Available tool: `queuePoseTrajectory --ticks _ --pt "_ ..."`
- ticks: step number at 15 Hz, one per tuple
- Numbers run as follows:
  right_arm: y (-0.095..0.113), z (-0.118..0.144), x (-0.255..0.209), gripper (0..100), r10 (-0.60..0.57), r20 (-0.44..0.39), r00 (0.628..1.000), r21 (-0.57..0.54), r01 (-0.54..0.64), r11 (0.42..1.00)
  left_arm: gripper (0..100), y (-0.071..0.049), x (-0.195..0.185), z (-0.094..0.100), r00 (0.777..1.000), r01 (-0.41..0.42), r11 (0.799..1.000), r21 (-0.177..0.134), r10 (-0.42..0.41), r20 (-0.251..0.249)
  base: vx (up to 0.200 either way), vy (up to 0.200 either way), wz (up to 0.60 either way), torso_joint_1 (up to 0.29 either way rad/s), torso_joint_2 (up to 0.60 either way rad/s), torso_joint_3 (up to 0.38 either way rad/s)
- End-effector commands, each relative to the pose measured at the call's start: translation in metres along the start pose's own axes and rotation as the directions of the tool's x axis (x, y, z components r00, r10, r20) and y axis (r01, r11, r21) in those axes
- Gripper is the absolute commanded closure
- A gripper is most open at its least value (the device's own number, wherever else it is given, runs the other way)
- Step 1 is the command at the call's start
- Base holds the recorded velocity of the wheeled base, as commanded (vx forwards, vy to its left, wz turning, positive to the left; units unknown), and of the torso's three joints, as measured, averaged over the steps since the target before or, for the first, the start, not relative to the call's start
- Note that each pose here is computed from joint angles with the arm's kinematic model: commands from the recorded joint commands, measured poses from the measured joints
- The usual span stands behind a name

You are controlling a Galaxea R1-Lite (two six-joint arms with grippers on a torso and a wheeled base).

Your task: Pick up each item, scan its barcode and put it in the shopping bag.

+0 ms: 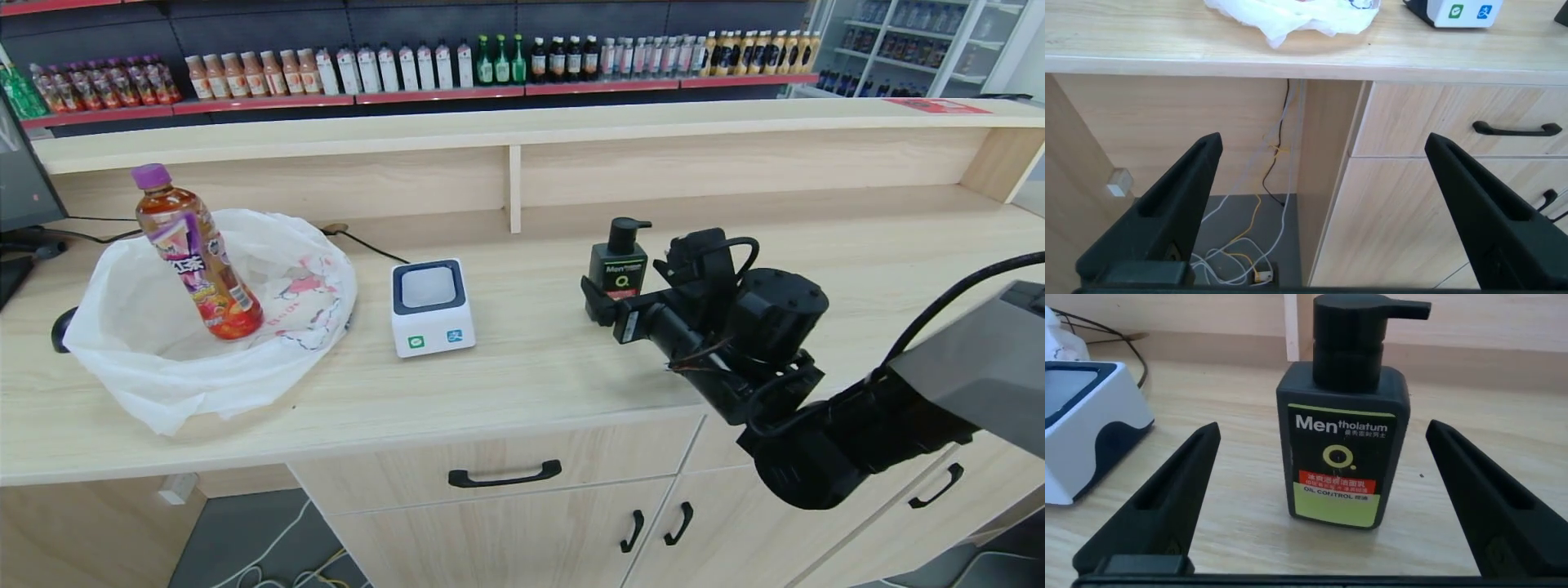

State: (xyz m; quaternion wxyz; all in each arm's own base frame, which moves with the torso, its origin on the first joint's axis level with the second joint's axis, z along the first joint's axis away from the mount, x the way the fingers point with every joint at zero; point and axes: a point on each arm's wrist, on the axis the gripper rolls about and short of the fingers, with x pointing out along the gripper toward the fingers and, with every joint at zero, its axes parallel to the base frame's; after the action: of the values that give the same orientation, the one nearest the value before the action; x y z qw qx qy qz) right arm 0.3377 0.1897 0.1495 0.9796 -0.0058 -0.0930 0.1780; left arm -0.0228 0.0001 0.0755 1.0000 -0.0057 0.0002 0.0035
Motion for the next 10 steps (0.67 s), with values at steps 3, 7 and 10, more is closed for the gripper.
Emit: queuePoseTrajectory --ticks 3,7,10 --pt "0.003 -0.003 0.019 0 0.0 -0.015 1.0 -0.001 0.0 1.0 0 0.0 0.0 0.0 1.0 -0.001 1.0 -0.001 0.001 0.0 0.0 0.0 0.0 0.0 0.0 0.0" --pt "-0.012 0.009 0.026 0 -0.034 -0.004 0.999 0.033 0.034 0.999 0 0.0 0.0 0.0 1.0 -0.001 1.0 -0.001 0.001 0.0 0.0 0.0 0.0 0.0 0.0 0.0" --pt "-0.008 0.009 0.029 0 -0.027 -0.019 0.999 0.034 0.028 0.999 0 0.0 0.0 0.0 1.0 -0.001 1.0 -0.001 0.001 0.0 0.0 0.0 0.0 0.0 0.0 0.0"
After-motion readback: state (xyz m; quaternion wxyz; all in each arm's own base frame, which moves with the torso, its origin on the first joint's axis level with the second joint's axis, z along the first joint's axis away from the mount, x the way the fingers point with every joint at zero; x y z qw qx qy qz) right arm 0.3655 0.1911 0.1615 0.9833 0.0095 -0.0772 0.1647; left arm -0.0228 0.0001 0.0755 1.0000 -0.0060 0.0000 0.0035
